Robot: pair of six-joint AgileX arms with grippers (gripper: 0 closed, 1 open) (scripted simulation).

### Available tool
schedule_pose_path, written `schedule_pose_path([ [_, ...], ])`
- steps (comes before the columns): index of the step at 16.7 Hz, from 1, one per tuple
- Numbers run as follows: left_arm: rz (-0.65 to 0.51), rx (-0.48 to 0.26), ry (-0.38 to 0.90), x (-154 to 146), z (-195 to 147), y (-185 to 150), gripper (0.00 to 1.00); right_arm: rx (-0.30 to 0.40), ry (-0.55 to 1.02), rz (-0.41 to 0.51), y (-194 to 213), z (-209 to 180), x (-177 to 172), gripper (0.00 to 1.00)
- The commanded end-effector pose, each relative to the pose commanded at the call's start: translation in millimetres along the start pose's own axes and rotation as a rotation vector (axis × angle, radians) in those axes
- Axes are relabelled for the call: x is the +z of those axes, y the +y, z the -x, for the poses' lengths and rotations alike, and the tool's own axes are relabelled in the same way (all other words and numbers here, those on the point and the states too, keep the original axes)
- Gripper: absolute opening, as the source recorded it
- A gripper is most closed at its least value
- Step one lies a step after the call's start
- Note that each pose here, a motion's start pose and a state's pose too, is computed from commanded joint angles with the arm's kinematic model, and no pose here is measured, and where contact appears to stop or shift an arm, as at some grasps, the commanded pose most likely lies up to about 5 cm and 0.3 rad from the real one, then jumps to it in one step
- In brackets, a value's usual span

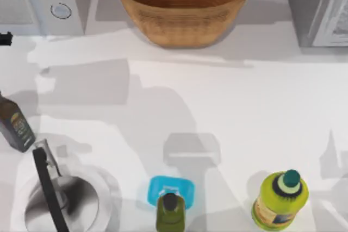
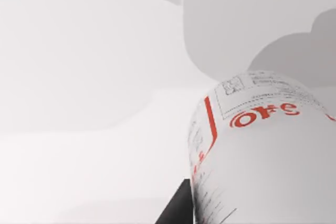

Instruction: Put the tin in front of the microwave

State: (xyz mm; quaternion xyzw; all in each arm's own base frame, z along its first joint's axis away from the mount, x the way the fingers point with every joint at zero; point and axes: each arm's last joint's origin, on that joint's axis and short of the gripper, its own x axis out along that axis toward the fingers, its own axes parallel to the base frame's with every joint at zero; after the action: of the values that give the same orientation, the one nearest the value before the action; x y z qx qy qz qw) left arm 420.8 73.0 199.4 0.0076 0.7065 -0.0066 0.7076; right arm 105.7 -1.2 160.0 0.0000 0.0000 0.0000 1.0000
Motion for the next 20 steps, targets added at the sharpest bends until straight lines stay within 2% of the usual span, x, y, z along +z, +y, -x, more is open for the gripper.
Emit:
schedule_pose_path([
  [6, 0.0, 0.0, 0.0, 0, 0, 0, 0.98, 0.0, 0.0, 0.0, 0, 0, 0, 1.0],
  [16, -0.004, 0.0, 0.001, 0, 1, -1, 1.0, 0.0, 0.0, 0.0, 0, 0, 0, 1.0],
  [20, -0.004, 0.0, 0.006, 1, 22, -1, 1.0, 0.0, 0.0, 0.0, 0, 0, 0, 1.0],
])
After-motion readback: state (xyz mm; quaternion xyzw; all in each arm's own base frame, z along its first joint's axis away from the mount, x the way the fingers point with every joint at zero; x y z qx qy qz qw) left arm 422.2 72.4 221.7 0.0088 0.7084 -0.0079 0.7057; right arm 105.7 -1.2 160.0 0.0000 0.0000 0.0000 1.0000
